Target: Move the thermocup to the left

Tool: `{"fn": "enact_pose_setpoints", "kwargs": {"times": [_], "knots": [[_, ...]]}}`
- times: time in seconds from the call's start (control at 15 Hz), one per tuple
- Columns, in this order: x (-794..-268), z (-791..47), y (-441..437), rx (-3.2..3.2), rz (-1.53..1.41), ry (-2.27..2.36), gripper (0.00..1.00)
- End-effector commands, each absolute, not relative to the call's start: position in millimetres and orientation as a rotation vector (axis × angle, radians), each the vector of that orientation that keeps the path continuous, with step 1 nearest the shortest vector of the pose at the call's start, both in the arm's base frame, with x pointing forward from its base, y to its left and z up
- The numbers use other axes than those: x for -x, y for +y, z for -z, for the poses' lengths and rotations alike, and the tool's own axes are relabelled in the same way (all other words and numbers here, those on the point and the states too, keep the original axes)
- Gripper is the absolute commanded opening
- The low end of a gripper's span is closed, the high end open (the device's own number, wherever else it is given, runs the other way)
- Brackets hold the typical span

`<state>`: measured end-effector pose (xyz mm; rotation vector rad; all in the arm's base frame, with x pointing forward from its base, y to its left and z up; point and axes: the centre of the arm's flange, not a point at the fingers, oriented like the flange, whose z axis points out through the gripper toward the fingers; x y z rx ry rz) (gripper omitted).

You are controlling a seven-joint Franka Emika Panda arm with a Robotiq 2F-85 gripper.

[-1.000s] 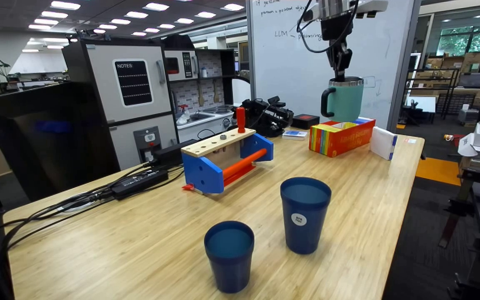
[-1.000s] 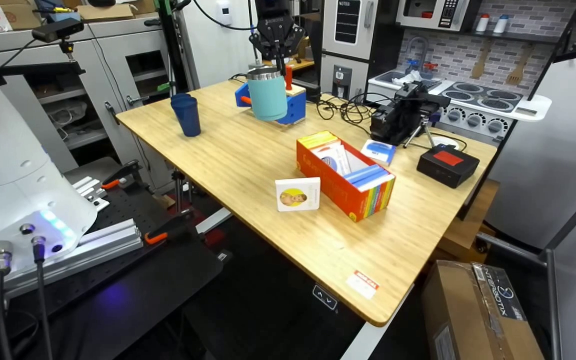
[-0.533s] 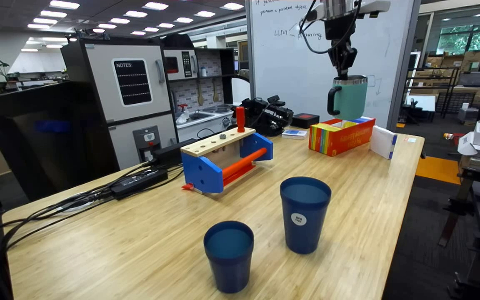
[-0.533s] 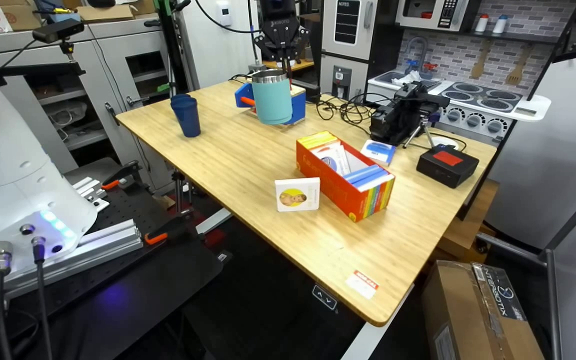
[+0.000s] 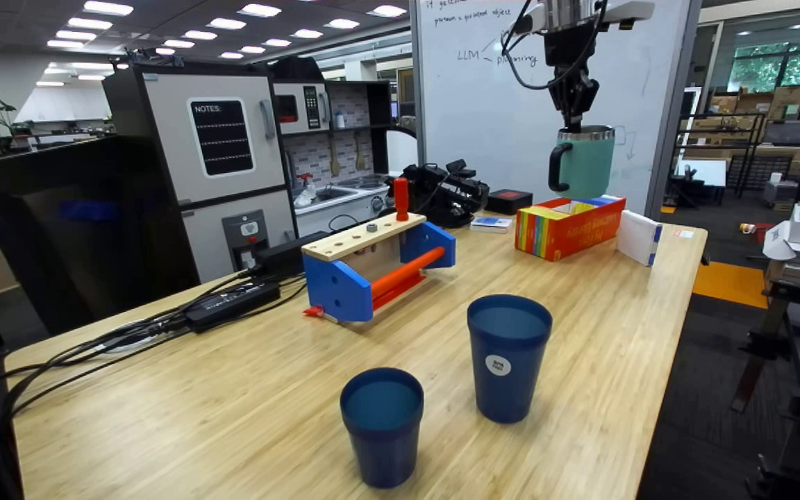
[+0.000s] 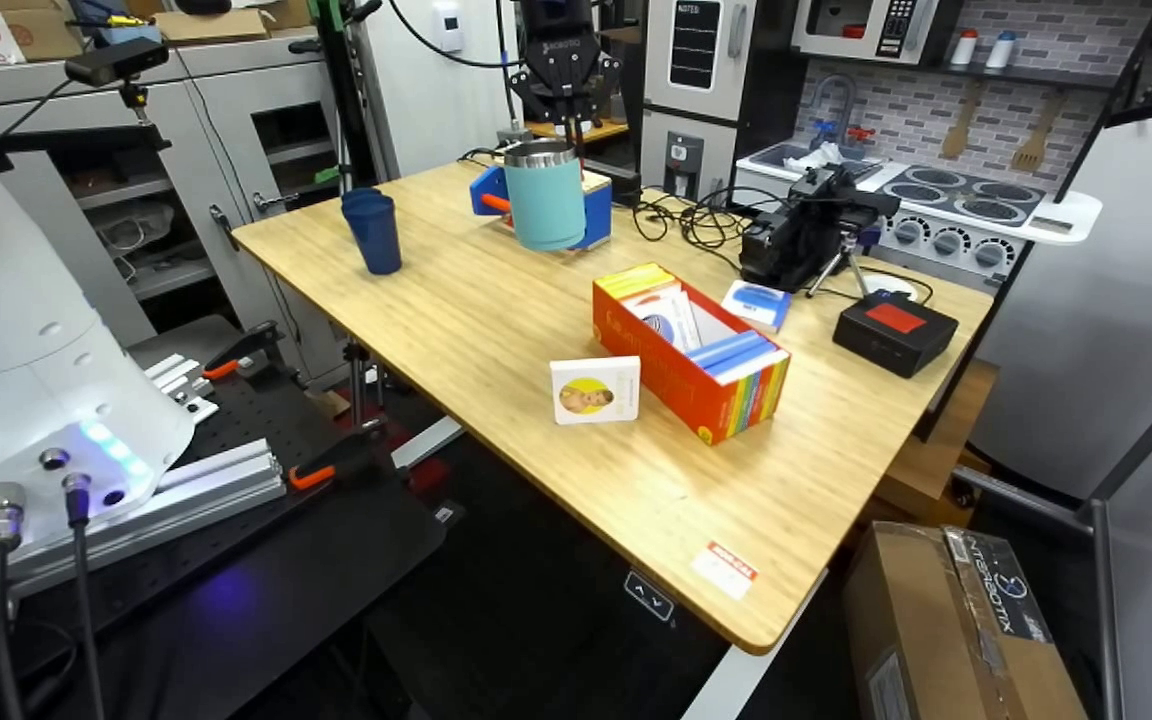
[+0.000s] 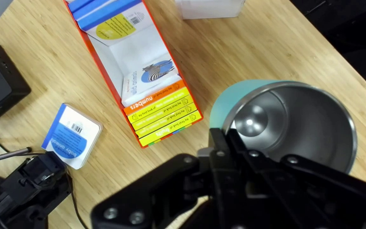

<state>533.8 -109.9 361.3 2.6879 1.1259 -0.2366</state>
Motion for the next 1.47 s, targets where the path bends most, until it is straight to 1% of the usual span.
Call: {"fn": "enact_pose_setpoints", "kwargs": {"times": [0.0, 0.07, 0.13, 0.47, 0.73, 1.07, 1.4], "knots": [[-533.9, -361.3, -109.9, -2.688, 0.236, 1.126, 0.06], [-533.9, -361.3, -109.9, -2.688, 0.236, 1.126, 0.06], [-536.3, -360.8, -108.8, -2.684, 0.229, 1.127, 0.02], [-565.1, -350.5, -88.3, -2.635, 0.210, 1.202, 0.02], [-592.8, -345.2, -66.1, -2.577, 0.137, 1.281, 0.02], [-621.3, -337.1, -10.4, -2.487, 0.046, 1.466, 0.02], [-614.0, -309.5, 19.7, -2.468, 0.087, 1.595, 0.02]]}}
